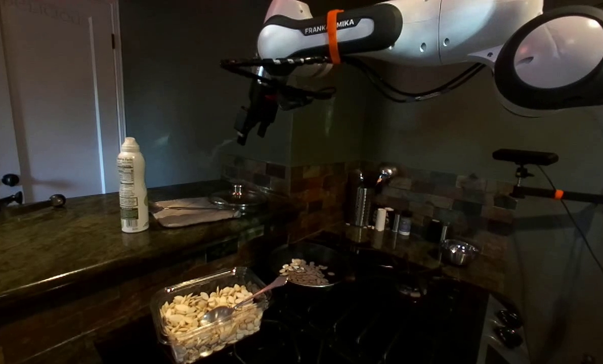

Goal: Pick up the lid from the counter to the right of the stove and place it on the counter above the stove

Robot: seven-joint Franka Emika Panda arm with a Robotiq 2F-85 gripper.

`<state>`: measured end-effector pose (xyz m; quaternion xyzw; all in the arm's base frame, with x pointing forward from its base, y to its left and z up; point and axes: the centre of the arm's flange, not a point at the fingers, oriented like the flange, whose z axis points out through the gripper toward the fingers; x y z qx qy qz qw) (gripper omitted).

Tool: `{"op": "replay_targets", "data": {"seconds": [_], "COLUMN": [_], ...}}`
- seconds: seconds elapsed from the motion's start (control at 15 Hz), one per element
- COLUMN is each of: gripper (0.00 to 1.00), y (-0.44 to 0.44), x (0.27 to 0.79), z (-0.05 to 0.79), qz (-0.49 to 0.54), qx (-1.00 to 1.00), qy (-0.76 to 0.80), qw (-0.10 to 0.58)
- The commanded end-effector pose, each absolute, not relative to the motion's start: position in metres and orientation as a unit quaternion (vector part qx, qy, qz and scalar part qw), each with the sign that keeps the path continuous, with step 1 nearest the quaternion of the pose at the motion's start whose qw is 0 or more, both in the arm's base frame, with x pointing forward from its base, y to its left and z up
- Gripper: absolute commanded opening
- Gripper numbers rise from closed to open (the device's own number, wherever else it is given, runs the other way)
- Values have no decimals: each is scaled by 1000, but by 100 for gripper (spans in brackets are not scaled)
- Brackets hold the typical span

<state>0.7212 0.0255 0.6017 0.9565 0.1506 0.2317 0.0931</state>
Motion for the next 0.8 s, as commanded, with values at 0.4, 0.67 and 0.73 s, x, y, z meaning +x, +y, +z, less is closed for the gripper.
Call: {"op": "replay_targets", "data": {"seconds": [0.4, 0.67, 0.73], "gripper": [100, 100, 100], "y": [-23, -26, -32], "x": [582, 623, 617], "z": [536, 558, 558], "qz": [98, 125, 142], "qx": [974, 965, 960], "qy": [191, 215, 224], "qw": [76, 83, 86]}}
